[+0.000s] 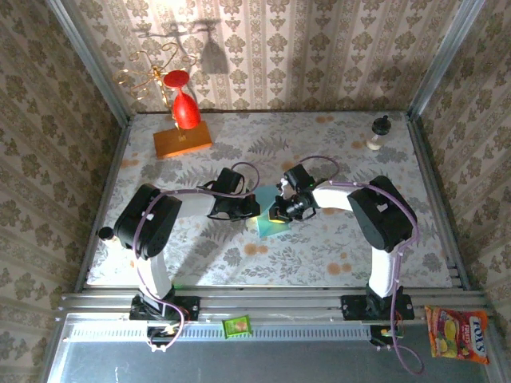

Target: Fold a paper plane with a square sheet of paper (pick it up from the middle)

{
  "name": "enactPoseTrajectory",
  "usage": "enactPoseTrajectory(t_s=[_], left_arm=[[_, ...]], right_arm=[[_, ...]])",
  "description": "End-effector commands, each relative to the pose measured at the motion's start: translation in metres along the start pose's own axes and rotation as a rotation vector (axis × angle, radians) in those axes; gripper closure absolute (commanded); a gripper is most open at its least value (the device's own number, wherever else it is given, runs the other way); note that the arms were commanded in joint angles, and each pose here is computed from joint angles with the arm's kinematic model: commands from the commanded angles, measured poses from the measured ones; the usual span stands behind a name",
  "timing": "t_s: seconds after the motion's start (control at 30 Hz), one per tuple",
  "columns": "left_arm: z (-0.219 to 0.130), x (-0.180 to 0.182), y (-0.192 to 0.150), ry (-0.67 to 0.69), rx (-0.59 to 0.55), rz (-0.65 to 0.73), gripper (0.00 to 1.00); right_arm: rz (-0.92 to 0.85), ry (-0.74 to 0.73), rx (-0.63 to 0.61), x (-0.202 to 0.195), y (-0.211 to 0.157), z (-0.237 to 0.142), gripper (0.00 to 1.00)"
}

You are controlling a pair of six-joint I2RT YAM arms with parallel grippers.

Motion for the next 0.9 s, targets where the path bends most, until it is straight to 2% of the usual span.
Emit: enactPoseTrajectory(t_s=[0.0, 0.23, 0.37, 0.47, 0.63, 0.87], left_arm=[[0.003, 0.012, -0.009, 0.048, 0.041, -0.035, 1.00], [-0.024, -0.008, 0.004, 0.029, -0.072, -0.045, 1.00], [-0.048, -0.020, 0.003, 0.039, -0.164, -0.082, 0.82], [-0.054, -0.025, -0.007, 0.047, -0.179, -0.112, 0.78], [-0.045, -0.040, -0.023, 0.038, -0.160, -0.139, 0.79], [-0.022, -0.036, -0.040, 0.053, -0.107, -0.204, 0.88]], right_arm=[[0.016, -0.041, 0.010, -0.008, 0.000, 0.012, 0.90], [0.095, -0.102, -0.016, -0.028, -0.009, 0.019, 0.90], [0.210, -0.139, -0.047, -0.037, -0.013, 0.021, 0.90], [0.255, -0.156, -0.084, -0.037, -0.015, 0.023, 0.90], [0.286, -0.182, -0.092, -0.037, -0.017, 0.023, 0.90], [0.293, -0.200, -0.078, -0.039, -0.018, 0.024, 0.90]])
Point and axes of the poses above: each hand's point on the last joint's axis, 136 mm out from that joint toward the fingers, its own z axis out along the fingers, its own x axis along the line the jaws close on, y = z × x, the point moved 9 cm from there along -z, back along the fingers, and after that the axes turned 6 degrees about z, right-handed, at the moved point
